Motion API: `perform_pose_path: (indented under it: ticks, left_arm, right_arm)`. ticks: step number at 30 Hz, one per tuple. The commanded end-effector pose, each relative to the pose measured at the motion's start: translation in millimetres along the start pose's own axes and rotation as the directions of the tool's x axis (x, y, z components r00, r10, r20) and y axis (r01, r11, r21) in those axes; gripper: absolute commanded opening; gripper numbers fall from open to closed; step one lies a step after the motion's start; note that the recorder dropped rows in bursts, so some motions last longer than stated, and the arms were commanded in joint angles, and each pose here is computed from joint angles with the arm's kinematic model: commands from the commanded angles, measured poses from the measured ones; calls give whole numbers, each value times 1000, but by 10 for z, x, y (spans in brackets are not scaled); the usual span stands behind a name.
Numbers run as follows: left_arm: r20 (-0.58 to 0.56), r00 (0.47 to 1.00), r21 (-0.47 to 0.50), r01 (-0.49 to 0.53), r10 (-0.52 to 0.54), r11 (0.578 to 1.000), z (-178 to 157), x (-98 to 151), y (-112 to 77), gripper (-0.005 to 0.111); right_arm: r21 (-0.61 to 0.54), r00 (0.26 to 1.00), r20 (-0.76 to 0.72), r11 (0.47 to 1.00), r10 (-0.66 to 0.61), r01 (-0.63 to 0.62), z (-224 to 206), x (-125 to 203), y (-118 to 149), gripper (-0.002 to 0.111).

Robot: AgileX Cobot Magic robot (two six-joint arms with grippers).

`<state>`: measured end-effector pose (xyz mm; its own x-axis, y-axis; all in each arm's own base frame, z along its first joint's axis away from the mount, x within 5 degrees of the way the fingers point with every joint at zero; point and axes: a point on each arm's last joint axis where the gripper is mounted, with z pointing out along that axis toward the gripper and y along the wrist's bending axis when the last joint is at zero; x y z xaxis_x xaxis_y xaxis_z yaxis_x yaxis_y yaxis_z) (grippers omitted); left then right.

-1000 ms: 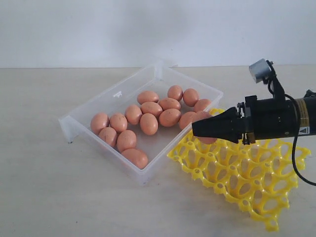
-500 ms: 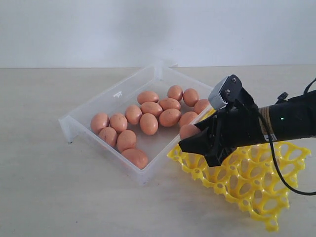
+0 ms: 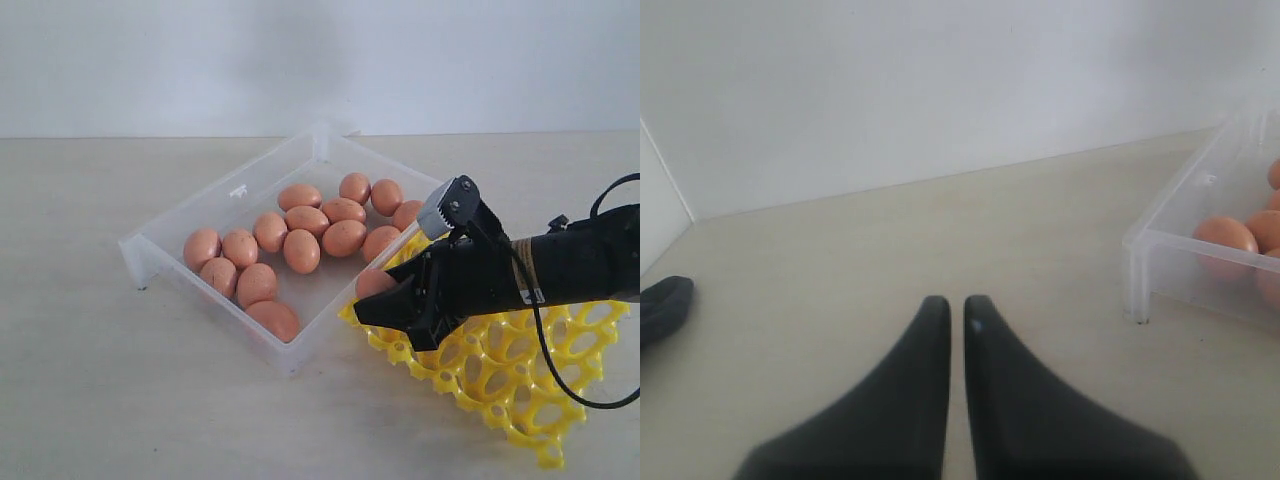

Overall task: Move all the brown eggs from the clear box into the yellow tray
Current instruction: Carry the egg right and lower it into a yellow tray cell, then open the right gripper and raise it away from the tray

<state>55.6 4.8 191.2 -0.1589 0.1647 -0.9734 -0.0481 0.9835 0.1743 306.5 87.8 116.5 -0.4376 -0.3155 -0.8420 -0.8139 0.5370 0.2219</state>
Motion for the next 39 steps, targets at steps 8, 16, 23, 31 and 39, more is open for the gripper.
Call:
perform_pose_path:
  ticks: [8,16,23,31,39]
  left_arm:
    - [13,1000,6,7,-7,1000,-4,-16,-2,4]
    - [13,1000,6,7,-7,1000,-4,-16,-2,4]
    - [13,1000,6,7,-7,1000,-4,-16,-2,4]
    - [13,1000,6,7,-7,1000,-4,-16,-2,4]
    - [13,1000,6,7,-7,1000,-4,-16,-2,4]
  right_arm:
    - [24,999,-26,1000,20,-19,11,25,-33,36]
    - [24,999,-26,1000,20,-19,11,25,-33,58]
    - [25,999,-25,999,21,-20,11,24,-34,58]
    - [53,995,95,999,-4,-1,-94,-270,-19,58]
    - [96,948,315,995,-55,26,-440,-908,127,58]
